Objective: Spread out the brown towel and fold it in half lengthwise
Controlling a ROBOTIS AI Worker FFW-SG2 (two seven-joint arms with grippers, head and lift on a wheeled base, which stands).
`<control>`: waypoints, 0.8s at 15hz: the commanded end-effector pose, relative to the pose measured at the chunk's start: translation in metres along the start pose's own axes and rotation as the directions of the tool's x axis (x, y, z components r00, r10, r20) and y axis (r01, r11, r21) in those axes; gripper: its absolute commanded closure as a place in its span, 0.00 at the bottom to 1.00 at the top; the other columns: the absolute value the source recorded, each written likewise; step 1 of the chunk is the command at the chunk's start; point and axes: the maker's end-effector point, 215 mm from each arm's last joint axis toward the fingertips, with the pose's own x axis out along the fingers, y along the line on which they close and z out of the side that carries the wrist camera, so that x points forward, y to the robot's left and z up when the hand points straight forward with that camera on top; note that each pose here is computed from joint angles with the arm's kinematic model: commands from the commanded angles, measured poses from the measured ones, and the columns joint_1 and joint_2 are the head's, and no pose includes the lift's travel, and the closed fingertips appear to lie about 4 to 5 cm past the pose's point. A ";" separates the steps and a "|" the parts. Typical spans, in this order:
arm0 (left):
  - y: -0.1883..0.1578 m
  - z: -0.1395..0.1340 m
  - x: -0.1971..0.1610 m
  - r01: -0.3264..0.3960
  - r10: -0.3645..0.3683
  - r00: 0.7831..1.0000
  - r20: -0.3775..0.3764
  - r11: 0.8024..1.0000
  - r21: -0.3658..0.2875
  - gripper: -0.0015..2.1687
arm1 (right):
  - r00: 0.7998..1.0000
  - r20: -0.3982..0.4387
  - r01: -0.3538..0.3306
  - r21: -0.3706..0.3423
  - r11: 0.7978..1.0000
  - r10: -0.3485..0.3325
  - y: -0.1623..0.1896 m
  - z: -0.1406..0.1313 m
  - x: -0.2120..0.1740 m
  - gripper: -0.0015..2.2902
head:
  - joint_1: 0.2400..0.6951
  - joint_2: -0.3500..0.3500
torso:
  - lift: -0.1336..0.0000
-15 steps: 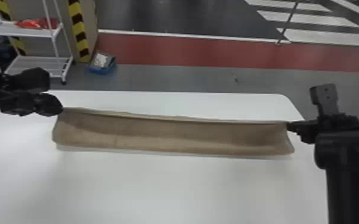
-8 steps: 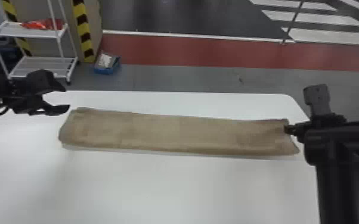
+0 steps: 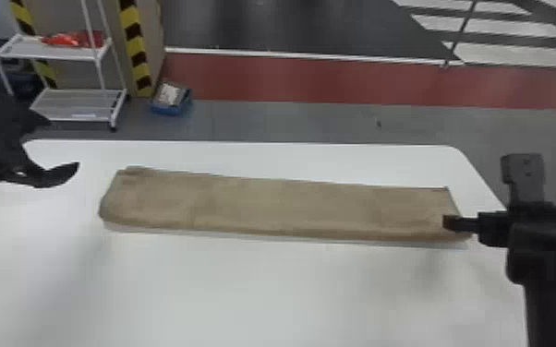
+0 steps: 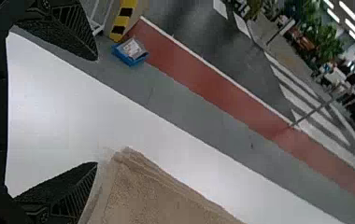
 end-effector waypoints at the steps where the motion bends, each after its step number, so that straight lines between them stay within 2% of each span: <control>1: 0.026 -0.002 -0.044 -0.068 0.090 0.991 0.103 0.978 -0.196 0.04 | 0.998 0.038 -0.058 0.112 0.992 0.054 -0.003 -0.011 -0.020 0.02 | 1.00 0.37 | 0.08; 2: 0.033 -0.007 -0.066 -0.101 0.145 0.979 0.143 0.956 -0.276 0.03 | 0.994 0.071 -0.093 0.147 0.985 0.084 0.006 -0.013 -0.031 0.03 | 1.00 0.38 | 0.08; 3: 0.033 -0.009 -0.086 -0.118 0.197 0.962 0.188 0.925 -0.362 0.03 | 0.987 0.117 -0.131 0.177 0.975 0.111 0.018 -0.013 -0.046 0.03 | 1.00 0.41 | 0.08; 4: 0.030 -0.012 -0.105 -0.123 0.238 0.946 0.220 0.892 -0.434 0.03 | 0.982 0.154 -0.138 0.179 0.974 0.110 0.024 -0.012 -0.059 0.03 | 1.00 0.43 | 0.08; 6: 0.015 -0.018 -0.137 -0.132 0.326 0.909 0.259 0.816 -0.562 0.03 | 0.967 0.245 -0.112 0.140 0.984 0.075 0.021 0.000 -0.095 0.04 | 1.00 0.49 | 0.08; 7: 0.005 -0.024 -0.144 -0.159 0.363 0.900 0.243 0.790 -0.592 0.03 | 0.957 0.287 -0.088 0.120 0.989 0.051 0.022 0.003 -0.111 0.04 | 1.00 0.50 | 0.08; 8: -0.008 -0.036 -0.152 -0.172 0.402 0.889 0.219 0.738 -0.653 0.03 | 0.938 0.347 -0.059 0.078 0.995 0.029 0.030 0.010 -0.129 0.04 | 1.00 0.51 | 0.08; 9: -0.020 -0.041 -0.156 -0.169 0.418 0.885 0.206 0.700 -0.694 0.03 | 0.918 0.397 -0.033 0.036 0.999 0.016 0.043 0.013 -0.140 0.04 | 1.00 0.52 | 0.08; 10: -0.034 -0.043 -0.163 -0.188 0.442 0.875 0.199 0.687 -0.702 0.03 | 0.879 0.476 -0.020 -0.006 1.000 0.021 0.062 0.021 -0.155 0.04 | 1.00 0.53 | 0.08; 12: -0.054 -0.039 -0.180 -0.223 0.498 0.840 0.218 0.682 -0.697 0.03 | 0.800 0.597 -0.017 -0.071 0.997 0.057 0.106 0.024 -0.188 0.04 | 1.00 0.60 | 0.08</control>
